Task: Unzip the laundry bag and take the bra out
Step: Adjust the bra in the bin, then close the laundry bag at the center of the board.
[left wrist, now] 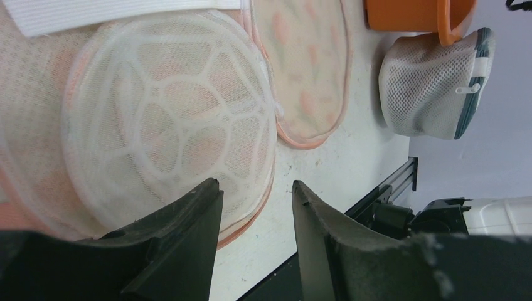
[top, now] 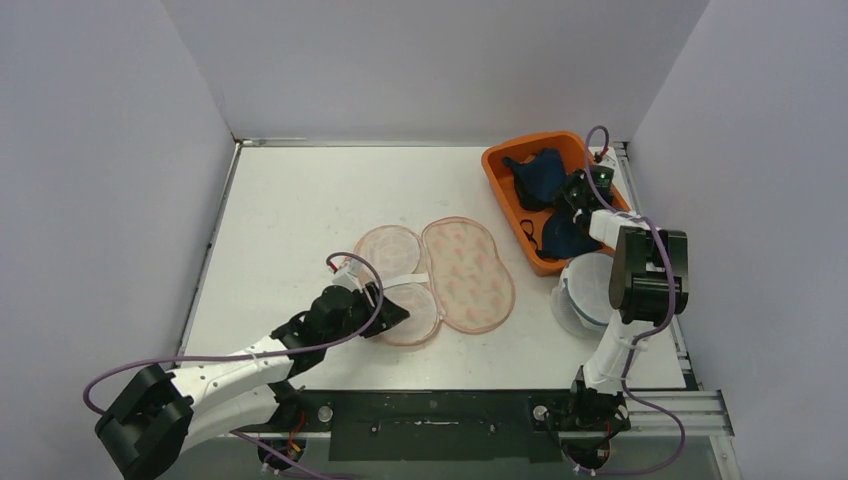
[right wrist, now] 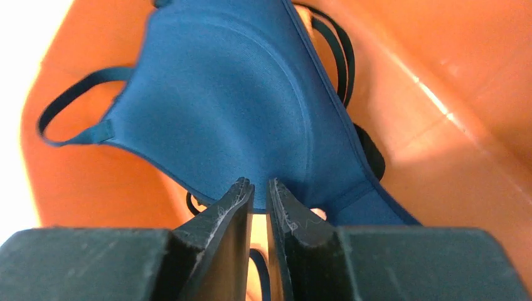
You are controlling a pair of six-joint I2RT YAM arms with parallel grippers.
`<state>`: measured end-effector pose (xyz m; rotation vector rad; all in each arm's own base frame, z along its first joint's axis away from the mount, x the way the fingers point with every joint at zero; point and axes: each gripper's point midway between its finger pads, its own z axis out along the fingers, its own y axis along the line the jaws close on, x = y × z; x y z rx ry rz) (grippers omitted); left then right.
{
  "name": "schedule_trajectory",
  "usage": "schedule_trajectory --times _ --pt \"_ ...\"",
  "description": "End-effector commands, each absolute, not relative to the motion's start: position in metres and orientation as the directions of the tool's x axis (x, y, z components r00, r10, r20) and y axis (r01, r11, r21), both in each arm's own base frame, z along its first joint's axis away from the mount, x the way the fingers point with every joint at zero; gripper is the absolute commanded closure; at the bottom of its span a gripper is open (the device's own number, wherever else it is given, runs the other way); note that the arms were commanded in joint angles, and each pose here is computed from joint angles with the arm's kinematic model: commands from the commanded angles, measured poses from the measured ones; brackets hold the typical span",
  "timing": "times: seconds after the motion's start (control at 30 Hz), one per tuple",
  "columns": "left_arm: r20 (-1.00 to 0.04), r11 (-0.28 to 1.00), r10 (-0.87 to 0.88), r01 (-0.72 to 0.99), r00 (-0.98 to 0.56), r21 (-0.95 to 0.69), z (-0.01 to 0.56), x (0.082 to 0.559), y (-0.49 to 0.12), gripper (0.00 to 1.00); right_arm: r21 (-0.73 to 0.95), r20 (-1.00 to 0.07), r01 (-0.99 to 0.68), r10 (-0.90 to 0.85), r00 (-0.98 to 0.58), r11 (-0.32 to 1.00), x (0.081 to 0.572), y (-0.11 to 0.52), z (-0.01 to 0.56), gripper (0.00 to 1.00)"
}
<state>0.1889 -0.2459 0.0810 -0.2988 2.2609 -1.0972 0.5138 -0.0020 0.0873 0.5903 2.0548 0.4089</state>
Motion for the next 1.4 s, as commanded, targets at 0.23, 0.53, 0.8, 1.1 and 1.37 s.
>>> schedule_trajectory --times 0.23,0.53,0.8,1.1,1.37 --pt "-0.502 0.676 -0.504 0.041 -0.703 -0.736 0.11 0.203 -0.207 0.57 0.492 -0.811 0.114 0.502 -0.301 0.863 0.517 0.004 0.17 0.73" --pt "-0.536 0.698 -0.548 0.002 -0.642 -0.716 0.127 0.203 -0.175 0.48 0.328 -0.944 -0.138 0.327 -0.036 0.934 0.431 0.097 0.336 0.33" --pt "-0.571 0.762 -0.555 -0.093 -0.605 -0.641 0.121 0.199 -0.144 0.15 0.364 -0.927 -0.22 0.33 -0.178 0.905 0.317 0.172 0.294 0.26" --pt "-0.545 0.748 -0.555 -0.09 -0.629 -0.657 0.107 0.2 -0.152 0.2 0.331 -0.873 -0.156 0.239 -0.425 0.931 0.221 0.223 0.161 0.24" --pt "-0.492 0.758 -0.535 -0.132 -0.686 -0.639 0.07 0.195 -0.158 0.25 0.269 -0.853 0.175 0.319 -0.414 0.947 0.225 0.165 0.09 0.29"
